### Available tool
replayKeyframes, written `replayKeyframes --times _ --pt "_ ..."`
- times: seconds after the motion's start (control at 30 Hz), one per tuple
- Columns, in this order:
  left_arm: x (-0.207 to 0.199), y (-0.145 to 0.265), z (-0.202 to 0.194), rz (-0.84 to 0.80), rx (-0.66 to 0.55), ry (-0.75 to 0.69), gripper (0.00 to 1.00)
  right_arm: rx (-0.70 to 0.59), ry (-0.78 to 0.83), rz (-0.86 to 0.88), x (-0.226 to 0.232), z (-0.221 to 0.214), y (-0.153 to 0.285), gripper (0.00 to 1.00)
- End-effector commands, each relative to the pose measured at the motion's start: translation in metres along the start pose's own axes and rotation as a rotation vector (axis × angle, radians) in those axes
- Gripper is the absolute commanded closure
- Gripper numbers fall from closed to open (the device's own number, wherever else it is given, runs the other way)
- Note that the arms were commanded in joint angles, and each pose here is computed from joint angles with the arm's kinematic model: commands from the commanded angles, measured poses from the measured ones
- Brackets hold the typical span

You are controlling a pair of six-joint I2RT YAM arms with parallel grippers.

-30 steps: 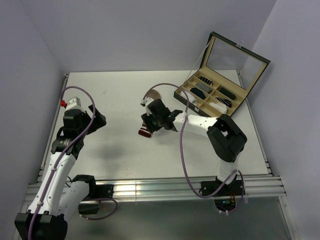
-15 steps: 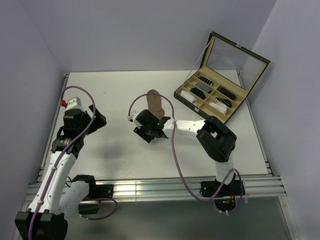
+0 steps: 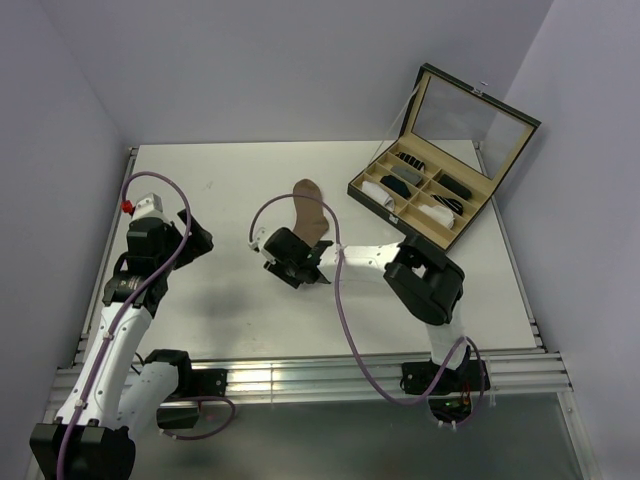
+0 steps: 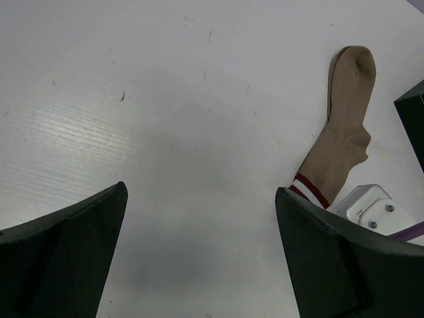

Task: Roll the socks
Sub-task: Roll the sock at the center of the board.

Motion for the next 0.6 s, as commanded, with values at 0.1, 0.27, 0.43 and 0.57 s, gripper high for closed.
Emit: replayKeyframes --times 0.1,0.27,0.43,0.57 --pt "-0.007 0.001 0.007 -0.036 -0.021 -0.008 0.01 0.037 0.038 -0.019 0.005 -0.006 -0.011 0.64" --pt "-0.008 0.001 0.006 -0.038 -0.02 -0.002 0.01 0.033 0.025 -0.006 0.01 -0.008 -0.011 0.83" --pt "-0.01 -0.001 0.002 -0.058 -0.004 0.021 0.01 -0.013 -0.028 0.044 0.016 0.007 -0.005 1.0" --pt "-0.017 -0.001 -0.006 -0.092 0.045 0.065 0.03 -0.072 -0.1 0.1 0.02 0.026 0.003 1.0"
Point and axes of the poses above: each gripper's point midway between its finger pads, its own y axis back along the fingers, its own x axis along the line the jaws close on, z = x × y, the point moved 2 cm from there along y, back along the fingers, and after that the axes turned 14 degrees about y, right-handed, at the moved point
